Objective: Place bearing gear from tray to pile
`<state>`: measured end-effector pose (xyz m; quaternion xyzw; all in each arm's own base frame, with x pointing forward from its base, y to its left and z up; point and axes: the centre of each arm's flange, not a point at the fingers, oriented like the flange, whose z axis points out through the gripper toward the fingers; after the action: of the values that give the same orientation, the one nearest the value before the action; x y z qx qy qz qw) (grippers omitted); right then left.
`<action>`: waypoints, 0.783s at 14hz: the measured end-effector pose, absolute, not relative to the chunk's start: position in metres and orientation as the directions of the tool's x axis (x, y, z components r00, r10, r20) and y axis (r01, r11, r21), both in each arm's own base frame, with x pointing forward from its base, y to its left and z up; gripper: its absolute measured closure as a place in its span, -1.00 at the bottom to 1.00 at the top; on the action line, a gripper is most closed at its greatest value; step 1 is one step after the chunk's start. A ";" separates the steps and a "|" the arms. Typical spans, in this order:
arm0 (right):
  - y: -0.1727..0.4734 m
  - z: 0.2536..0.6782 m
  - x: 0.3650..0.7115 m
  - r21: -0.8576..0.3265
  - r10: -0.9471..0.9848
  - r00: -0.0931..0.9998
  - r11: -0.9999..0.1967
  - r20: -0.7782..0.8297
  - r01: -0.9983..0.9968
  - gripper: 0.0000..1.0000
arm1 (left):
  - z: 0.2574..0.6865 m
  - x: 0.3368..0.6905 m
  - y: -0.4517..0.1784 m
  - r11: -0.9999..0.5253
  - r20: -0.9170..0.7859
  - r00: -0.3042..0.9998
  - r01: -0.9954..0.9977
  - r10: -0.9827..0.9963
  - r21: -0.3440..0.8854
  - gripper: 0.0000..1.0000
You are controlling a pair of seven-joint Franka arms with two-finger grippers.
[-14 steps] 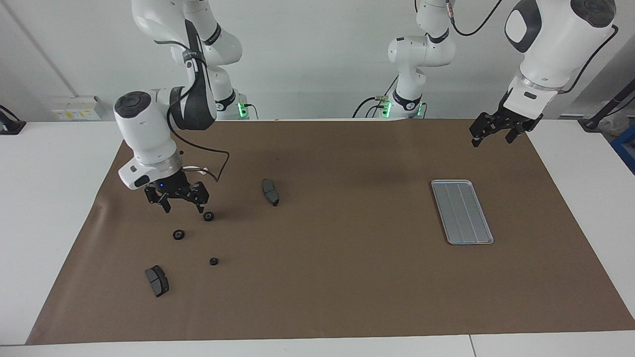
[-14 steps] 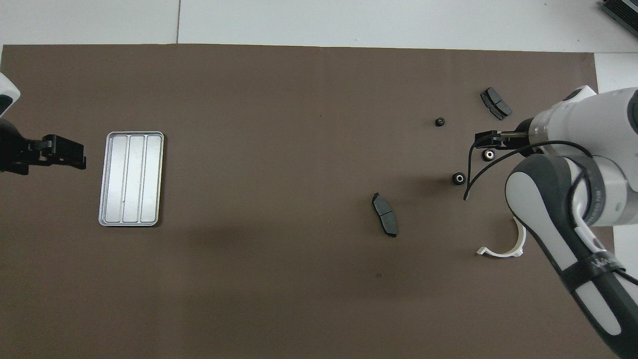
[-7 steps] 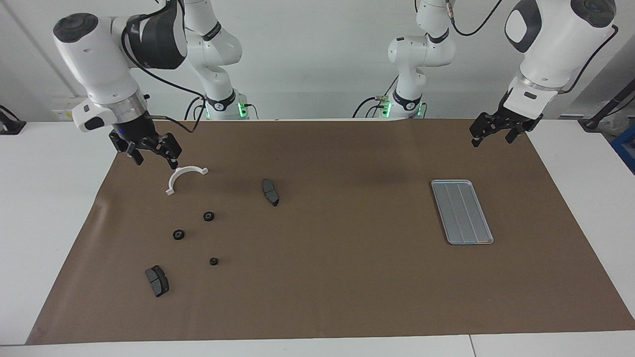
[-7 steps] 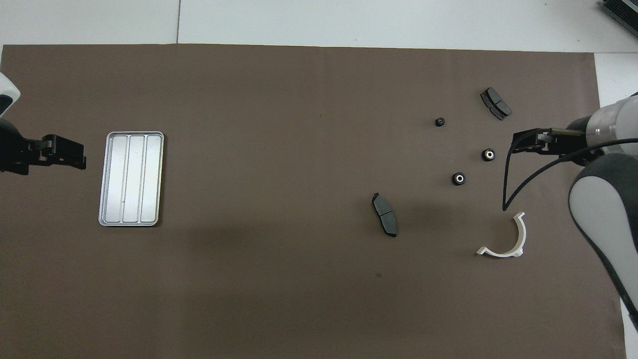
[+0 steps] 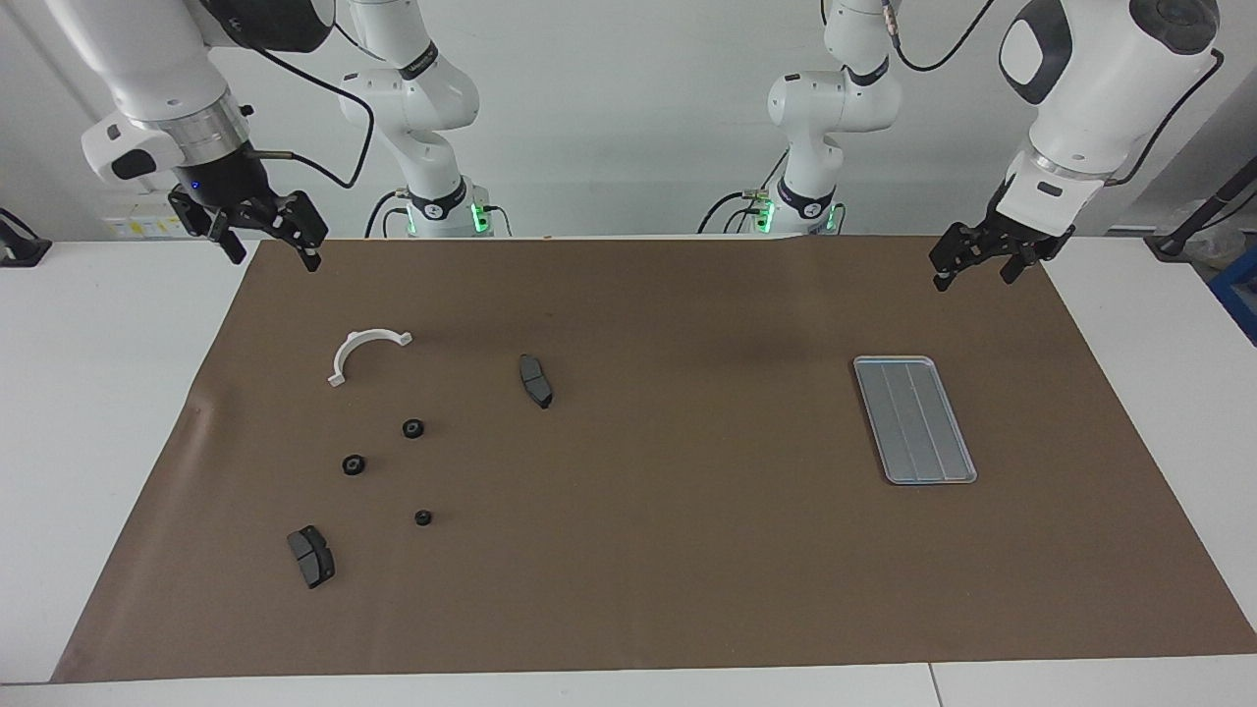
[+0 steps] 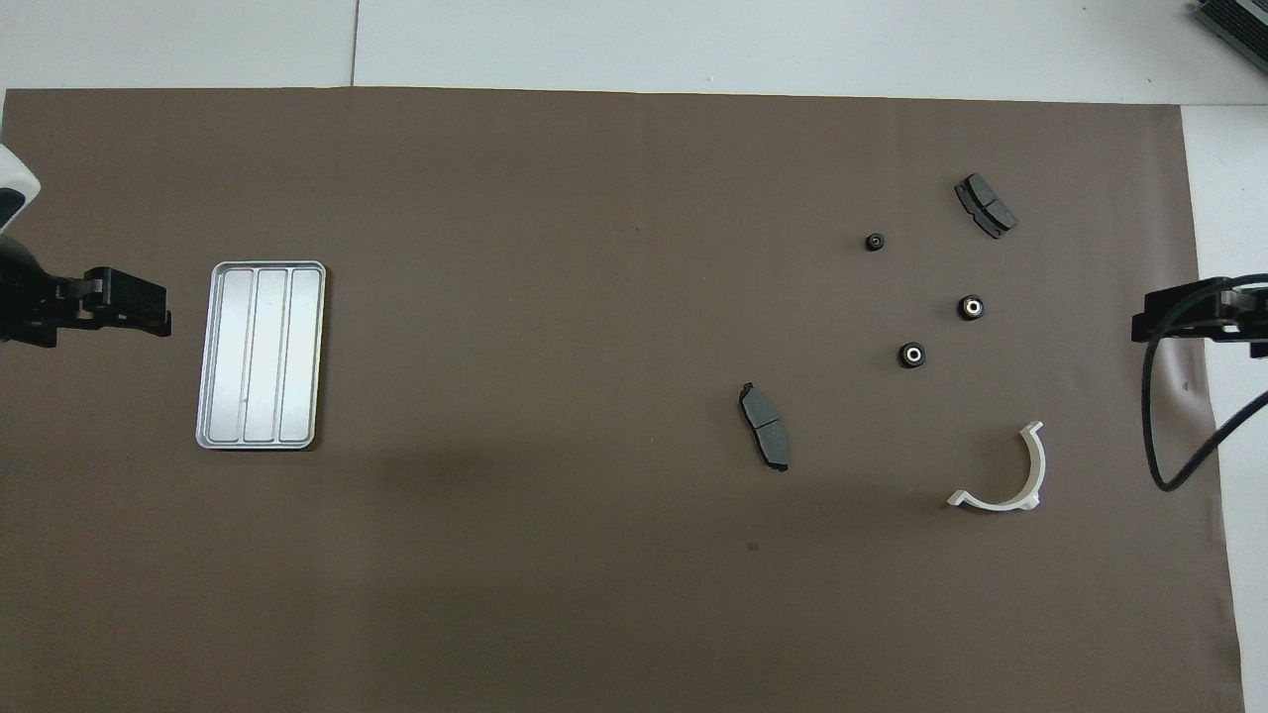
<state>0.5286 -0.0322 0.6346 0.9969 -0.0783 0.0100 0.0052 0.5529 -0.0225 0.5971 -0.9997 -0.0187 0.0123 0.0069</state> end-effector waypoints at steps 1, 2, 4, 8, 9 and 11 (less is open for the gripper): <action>-0.032 0.636 0.525 0.009 -0.155 0.988 -0.988 0.014 -0.155 -1.00 | 0.597 0.553 -0.023 -0.999 -0.024 0.999 0.037 0.038 -0.014 -1.00; -0.030 0.637 0.524 0.009 -0.152 0.988 -0.988 0.014 -0.152 -1.00 | 0.597 0.553 -0.023 -0.999 -0.024 0.999 0.037 0.038 -0.014 -1.00; -0.024 0.637 0.522 0.011 -0.142 0.990 -0.990 0.005 -0.142 -1.00 | 0.597 0.553 -0.023 -0.999 -0.024 0.999 0.037 0.038 -0.014 -1.00; -0.023 0.636 0.521 0.012 -0.141 0.990 -0.990 -0.007 -0.141 -1.00 | 0.597 0.553 -0.023 -0.999 -0.024 0.999 0.037 0.038 -0.014 -1.00; -0.024 0.636 0.521 0.012 -0.143 0.990 -0.990 -0.008 -0.143 -1.00 | 0.597 0.553 -0.023 -0.999 -0.024 0.999 0.037 0.038 -0.014 -1.00; -0.024 0.635 0.521 0.012 -0.143 0.990 -0.990 -0.010 -0.143 -1.00 | 0.597 0.553 -0.023 -0.999 -0.024 0.999 0.037 0.038 -0.014 -1.00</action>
<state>0.5207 -0.0245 0.6355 0.9974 -0.0718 -0.0054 0.0058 0.5529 -0.0225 0.5971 -0.9997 -0.0187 0.0123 0.0070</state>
